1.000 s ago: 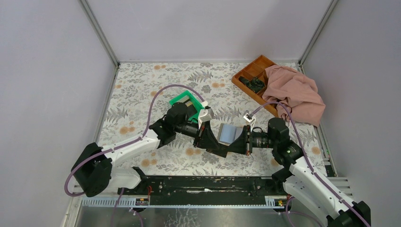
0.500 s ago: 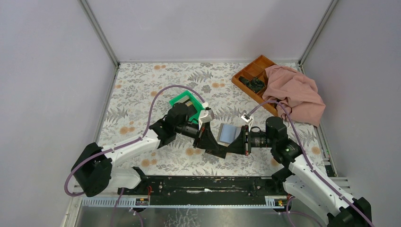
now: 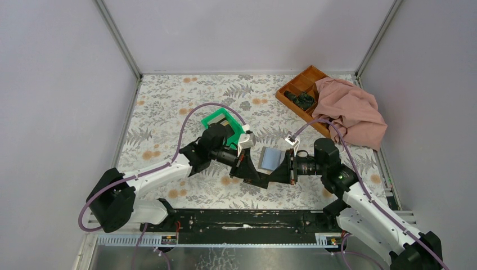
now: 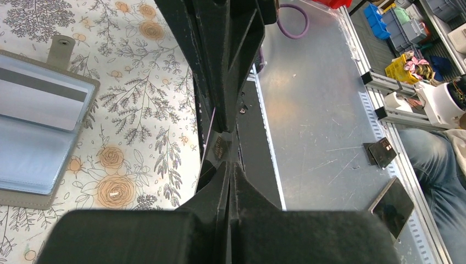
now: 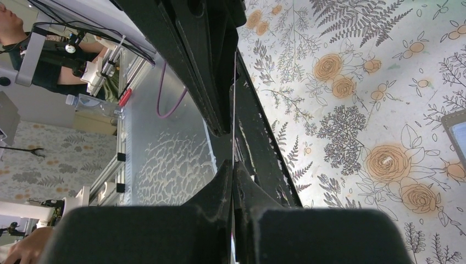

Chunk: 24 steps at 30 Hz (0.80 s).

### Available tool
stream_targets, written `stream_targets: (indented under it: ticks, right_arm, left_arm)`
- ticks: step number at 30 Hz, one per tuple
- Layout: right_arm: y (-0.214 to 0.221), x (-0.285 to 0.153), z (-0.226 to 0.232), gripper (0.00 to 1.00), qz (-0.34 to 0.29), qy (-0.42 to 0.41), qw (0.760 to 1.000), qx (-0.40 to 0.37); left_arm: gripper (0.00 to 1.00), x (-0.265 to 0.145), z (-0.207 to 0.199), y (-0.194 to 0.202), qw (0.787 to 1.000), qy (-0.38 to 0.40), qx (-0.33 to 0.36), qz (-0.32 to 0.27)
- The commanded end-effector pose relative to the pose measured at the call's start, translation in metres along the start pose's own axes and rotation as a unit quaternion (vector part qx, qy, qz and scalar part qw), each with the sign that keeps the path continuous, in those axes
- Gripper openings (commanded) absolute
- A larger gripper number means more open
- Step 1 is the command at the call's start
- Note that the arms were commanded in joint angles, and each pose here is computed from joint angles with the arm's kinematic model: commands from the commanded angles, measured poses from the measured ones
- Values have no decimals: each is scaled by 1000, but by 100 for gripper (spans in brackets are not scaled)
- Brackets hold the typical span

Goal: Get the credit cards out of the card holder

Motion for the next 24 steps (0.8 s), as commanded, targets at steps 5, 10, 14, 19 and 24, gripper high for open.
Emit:
stream_targets:
  ticks: [5, 10, 14, 19, 24]
  right_arm:
    - [-14, 1, 12, 0, -8, -15, 999, -31]
    - [-14, 1, 13, 0, -7, -17, 999, -33]
    - [-14, 0, 15, 0, -8, -22, 999, -36]
    - [-12, 0, 17, 0, -6, -26, 999, -37]
    - [-10, 0, 18, 0, -4, -31, 999, -37]
  left_arm:
    - [0, 1, -1, -7, 1000, 6, 21, -1]
    - [0, 1, 2, -9, 1000, -11, 25, -1]
    - [37, 1, 3, -8, 1000, -13, 21, 0]
    - [65, -3, 6, -18, 999, -23, 20, -23]
    - [67, -9, 11, -29, 998, -33, 11, -50]
Point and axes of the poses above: each gripper's point midway between its finger pads, its own x axis out along the fingers, its own z axis along the line the jaws close on, y = z × x, the point moved 6 cm from there along -x, back along the fingers, and after that the axes turned 4 degrees about x, right-handed, at the moved point
